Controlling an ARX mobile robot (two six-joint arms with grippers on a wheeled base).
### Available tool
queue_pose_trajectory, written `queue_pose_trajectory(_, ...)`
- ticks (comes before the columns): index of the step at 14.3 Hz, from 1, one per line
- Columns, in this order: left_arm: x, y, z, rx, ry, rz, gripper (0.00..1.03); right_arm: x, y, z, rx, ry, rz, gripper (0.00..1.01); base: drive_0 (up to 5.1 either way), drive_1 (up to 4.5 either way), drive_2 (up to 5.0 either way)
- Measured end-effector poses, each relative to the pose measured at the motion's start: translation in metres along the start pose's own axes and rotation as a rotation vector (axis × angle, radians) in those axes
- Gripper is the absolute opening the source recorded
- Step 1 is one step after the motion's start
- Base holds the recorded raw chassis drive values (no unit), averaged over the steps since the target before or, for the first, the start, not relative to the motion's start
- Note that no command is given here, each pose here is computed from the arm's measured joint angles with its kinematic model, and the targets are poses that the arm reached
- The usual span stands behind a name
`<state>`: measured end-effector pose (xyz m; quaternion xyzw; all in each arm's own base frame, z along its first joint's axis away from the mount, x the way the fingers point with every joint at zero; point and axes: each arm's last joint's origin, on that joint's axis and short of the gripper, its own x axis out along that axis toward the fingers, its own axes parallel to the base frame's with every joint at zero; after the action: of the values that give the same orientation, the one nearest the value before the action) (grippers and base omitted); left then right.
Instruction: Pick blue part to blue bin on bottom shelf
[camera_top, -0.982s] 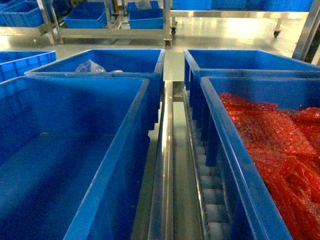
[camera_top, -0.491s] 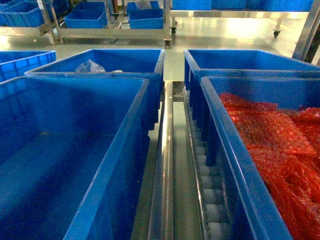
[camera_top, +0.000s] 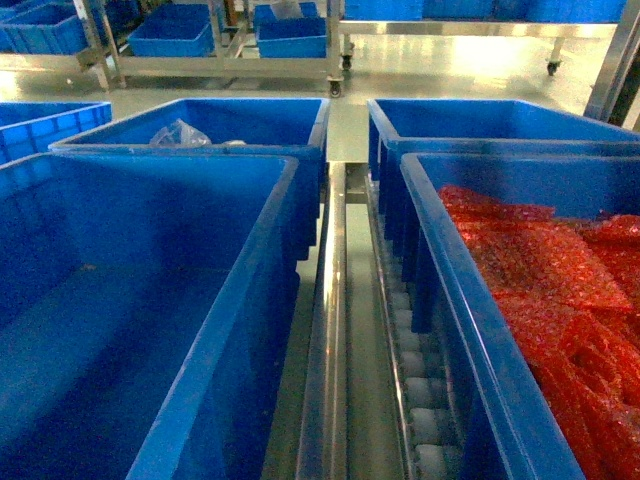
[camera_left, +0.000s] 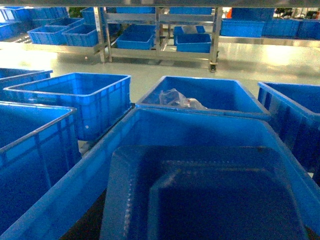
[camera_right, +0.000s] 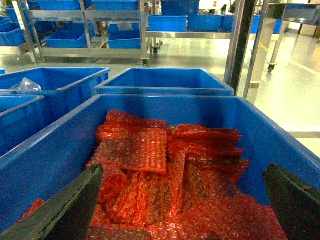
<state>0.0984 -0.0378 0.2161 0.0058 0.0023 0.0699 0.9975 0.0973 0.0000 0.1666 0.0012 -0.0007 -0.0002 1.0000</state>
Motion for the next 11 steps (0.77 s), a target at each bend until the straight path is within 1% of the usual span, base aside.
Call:
queue_pose_trajectory(1,0.003,-0.007,0.002,-0.006,-0.01,-0.04,0.43,0.0,0.0,0.0,0.0,0.0,0.0,0.98,0.0,0.0,0.0)
queue_pose_trajectory(2,0.02,-0.017,0.007,-0.006,-0.018,-0.081,0.43,0.0,0.0,0.0,0.0,0.0,0.0,0.98,0.0,0.0,0.0)
queue_pose_trajectory(3,0.038,-0.024,0.014,-0.009,-0.026,-0.096,0.43,0.0,0.0,0.0,0.0,0.0,0.0,0.98,0.0,0.0,0.0)
queue_pose_trajectory(4,0.055,-0.033,0.013,-0.003,-0.02,-0.125,0.43,0.0,0.0,0.0,0.0,0.0,0.0,0.98,0.0,0.0,0.0)
queue_pose_trajectory(5,0.072,-0.038,0.003,0.021,0.021,-0.135,0.43,0.0,0.0,0.0,0.0,0.0,0.0,0.98,0.0,0.0,0.0)
queue_pose_trajectory(6,0.088,-0.041,-0.008,0.038,0.091,-0.127,0.43,0.0,0.0,0.0,0.0,0.0,0.0,0.98,0.0,0.0,0.0)
queue_pose_trajectory(7,0.1,-0.042,-0.02,0.044,0.168,-0.127,0.43,0.0,0.0,0.0,0.0,0.0,0.0,0.98,0.0,0.0,0.0)
queue_pose_trajectory(8,0.11,-0.042,-0.031,0.031,0.215,-0.122,0.43,0.0,0.0,0.0,0.0,0.0,0.0,0.98,0.0,0.0,0.0)
queue_pose_trajectory(9,0.113,-0.043,-0.033,0.026,0.221,-0.124,0.43,0.0,0.0,0.0,0.0,0.0,0.0,0.98,0.0,0.0,0.0)
queue_pose_trajectory(10,0.114,-0.044,-0.033,0.007,0.215,-0.137,0.45,0.0,0.0,0.0,0.0,0.0,0.0,0.98,0.0,0.0,0.0)
queue_pose_trajectory(11,0.114,-0.044,-0.033,0.006,0.213,-0.14,0.57,0.0,0.0,0.0,0.0,0.0,0.0,0.98,0.0,0.0,0.0)
